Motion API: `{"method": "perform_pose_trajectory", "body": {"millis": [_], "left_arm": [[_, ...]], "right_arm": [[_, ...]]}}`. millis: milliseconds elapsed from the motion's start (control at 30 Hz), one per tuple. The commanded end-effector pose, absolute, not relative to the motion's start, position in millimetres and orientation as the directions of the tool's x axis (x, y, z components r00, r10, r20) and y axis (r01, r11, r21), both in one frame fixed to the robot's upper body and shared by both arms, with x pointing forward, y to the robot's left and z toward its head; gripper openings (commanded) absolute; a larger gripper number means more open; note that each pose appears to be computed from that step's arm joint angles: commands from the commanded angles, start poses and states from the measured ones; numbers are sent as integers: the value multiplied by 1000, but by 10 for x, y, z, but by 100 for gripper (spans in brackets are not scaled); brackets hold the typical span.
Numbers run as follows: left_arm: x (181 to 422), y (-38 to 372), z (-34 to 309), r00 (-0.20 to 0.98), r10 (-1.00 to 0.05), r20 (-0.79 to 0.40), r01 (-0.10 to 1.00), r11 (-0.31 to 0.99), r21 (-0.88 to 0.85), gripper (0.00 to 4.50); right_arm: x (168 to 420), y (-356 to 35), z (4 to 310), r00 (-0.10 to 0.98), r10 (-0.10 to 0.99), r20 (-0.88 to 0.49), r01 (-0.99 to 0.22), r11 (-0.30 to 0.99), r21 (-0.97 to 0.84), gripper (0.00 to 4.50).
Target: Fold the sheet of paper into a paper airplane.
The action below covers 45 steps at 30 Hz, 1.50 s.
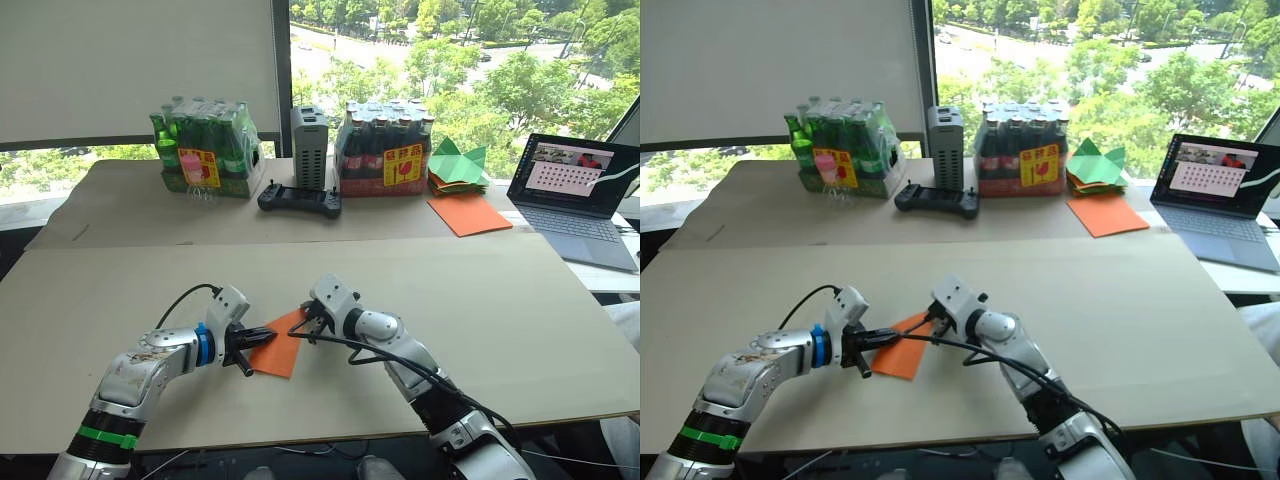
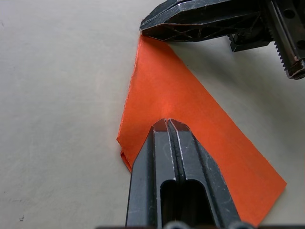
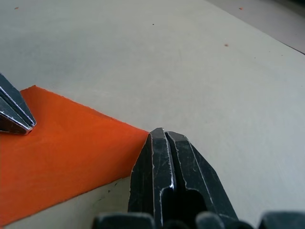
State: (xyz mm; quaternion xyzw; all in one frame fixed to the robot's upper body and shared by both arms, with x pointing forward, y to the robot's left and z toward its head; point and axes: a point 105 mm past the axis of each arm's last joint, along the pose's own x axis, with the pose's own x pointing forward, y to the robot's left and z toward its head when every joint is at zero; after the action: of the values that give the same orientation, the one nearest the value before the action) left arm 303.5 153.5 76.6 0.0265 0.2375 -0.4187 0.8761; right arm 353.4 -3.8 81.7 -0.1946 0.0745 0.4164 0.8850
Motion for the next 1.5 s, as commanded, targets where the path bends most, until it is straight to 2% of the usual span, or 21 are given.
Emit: {"method": "perform_pose_trajectory", "body": {"millis": [33, 433, 567, 833, 1067, 1500], "left_arm": [[2991, 1563, 647, 525, -702, -482, 728, 663, -173, 4], [3016, 1580, 675, 532, -698, -480, 725, 668, -167, 4], [3018, 1582, 680, 535, -697, -478, 723, 670, -169, 4], [3014, 1585, 675, 536, -695, -479, 720, 673, -171, 4], [3014, 1577, 674, 534, -698, -477, 723, 669, -170, 4], [3009, 1582, 681, 535, -697, -478, 723, 670, -168, 4]], "right_arm": [[3385, -101, 530, 579, 705, -410, -814, 530, -239, 0], [3252, 29, 558, 524, 754, -396, -851, 475, -222, 0], [3300, 38, 642, 553, 752, -358, -833, 489, -259, 0], [3433, 42, 1018, 625, 755, -199, -773, 560, -299, 0], [3444, 47, 1082, 641, 752, -151, -754, 580, -309, 0], [3314, 108, 785, 571, 779, -257, -818, 515, -258, 0]]}}
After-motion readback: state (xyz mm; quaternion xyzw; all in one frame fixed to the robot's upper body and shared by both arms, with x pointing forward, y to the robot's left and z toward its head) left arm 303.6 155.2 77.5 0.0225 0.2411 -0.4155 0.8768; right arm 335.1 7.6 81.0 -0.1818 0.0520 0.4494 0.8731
